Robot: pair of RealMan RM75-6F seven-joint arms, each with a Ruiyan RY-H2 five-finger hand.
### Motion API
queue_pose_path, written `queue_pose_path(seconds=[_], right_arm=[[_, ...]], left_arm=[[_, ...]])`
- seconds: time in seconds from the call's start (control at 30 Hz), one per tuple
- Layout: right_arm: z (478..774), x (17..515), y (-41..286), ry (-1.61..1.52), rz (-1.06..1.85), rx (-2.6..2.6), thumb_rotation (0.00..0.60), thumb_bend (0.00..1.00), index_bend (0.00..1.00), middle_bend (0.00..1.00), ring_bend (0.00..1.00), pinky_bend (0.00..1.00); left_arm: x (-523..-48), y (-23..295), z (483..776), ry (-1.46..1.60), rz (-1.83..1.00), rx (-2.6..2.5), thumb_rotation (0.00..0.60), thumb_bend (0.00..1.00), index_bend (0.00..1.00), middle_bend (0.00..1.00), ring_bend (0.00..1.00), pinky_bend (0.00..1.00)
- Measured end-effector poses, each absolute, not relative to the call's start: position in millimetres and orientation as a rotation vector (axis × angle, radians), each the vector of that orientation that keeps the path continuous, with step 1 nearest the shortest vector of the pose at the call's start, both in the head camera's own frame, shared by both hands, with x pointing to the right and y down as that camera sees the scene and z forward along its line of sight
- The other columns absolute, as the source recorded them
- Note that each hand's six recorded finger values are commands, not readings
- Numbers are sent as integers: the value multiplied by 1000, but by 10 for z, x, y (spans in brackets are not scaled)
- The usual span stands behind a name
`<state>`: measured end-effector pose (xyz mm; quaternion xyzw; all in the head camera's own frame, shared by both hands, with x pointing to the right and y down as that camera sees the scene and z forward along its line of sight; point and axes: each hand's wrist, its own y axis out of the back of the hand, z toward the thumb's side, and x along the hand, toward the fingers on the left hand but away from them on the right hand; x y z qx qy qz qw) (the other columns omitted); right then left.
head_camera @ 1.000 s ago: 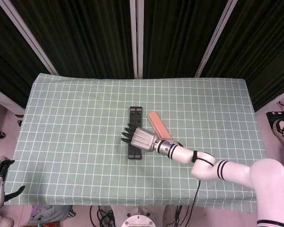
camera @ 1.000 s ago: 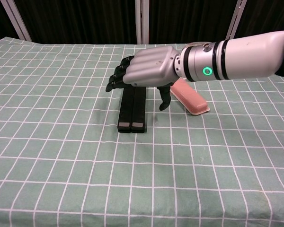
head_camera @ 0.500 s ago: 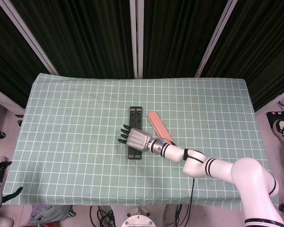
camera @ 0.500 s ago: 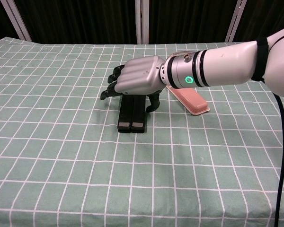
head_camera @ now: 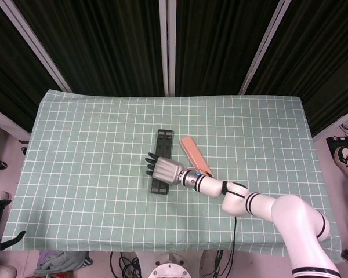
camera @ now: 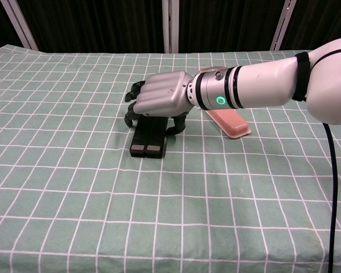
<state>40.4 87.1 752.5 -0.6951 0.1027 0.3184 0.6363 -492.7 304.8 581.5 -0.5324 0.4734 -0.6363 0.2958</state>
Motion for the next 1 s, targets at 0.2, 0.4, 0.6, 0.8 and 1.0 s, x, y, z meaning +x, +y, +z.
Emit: queue_pose_path(seconds=[0.2,0.4,0.6,0.8,1.0], right_arm=[[7485,398,851,181,668,-1584,600,515,689,507,229,186],[7282,430,788,78,585,-1593,600,622,783,594,336,239],[6910,499,687,-93,470,-1590,600,652,820,623,376,266],[6339,532,667,-278,301,-1558,600,659,823,630,383,274],[5832,616,769,-393,166,-1504,600,659,822,634,382,278]], left_arm=[[-4946,3067,5813,1261,-1699,-1414,600,7,204,171,97,152],[-4952,3063,5813,1261,-1697,-1414,600,7,203,171,97,152],[-4917,3035,5790,1257,-1678,-1416,600,8,204,171,97,152],[-4890,3022,5749,1256,-1667,-1409,600,8,204,171,97,152],[-4861,3032,5720,1253,-1663,-1406,600,7,203,171,97,152]])
